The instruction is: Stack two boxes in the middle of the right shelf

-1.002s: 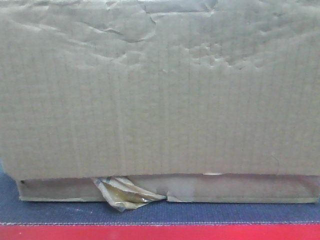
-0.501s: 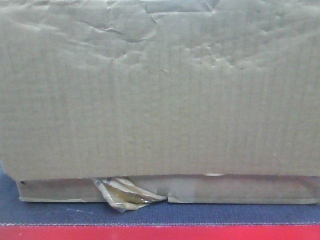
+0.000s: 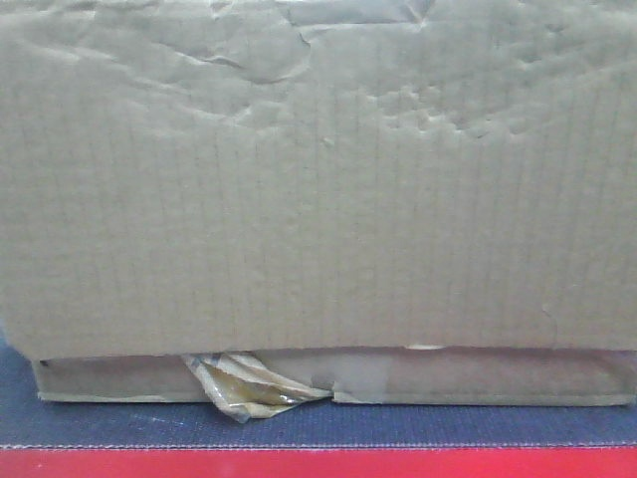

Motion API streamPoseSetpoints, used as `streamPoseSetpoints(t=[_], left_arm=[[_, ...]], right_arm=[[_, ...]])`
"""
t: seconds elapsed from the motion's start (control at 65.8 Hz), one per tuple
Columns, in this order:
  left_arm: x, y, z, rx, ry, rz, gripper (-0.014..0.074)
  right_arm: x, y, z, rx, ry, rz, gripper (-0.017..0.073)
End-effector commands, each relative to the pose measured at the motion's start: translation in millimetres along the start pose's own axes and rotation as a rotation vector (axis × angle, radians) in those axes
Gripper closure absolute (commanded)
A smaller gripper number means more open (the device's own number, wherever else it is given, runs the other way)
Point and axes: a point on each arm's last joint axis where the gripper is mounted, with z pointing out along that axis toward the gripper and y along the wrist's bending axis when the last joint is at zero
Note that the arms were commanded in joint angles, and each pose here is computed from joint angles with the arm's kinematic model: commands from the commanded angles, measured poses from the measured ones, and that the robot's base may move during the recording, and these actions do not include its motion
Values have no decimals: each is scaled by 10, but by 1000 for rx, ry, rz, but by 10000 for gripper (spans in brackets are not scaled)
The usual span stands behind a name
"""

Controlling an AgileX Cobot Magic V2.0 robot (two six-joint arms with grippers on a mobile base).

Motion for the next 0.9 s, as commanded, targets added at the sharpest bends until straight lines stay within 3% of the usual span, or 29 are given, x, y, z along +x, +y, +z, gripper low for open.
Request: streamPoseSetpoints(t=[0.0,0.137,0.213,0.364,0.44,0.881], left_arm=[[1,1,-9,6,-2,-4,253],[1,1,-9,6,-2,-4,253],[1,1,-9,6,-2,-4,253],[1,1,-9,6,-2,-4,253],[1,1,-9,6,-2,-4,253],[1,1,-9,6,-2,-4,253]], right_arm=[[-75,131,2,12,37,-18,699],[-161,291,122,-7,55,-50,697],[-164,326,194,-6,72,-57,642],[-159,367,265,-9,91,-80,326],[-155,382,289,-19,101,-76,237],[209,396,718,-21,307,-68,297]])
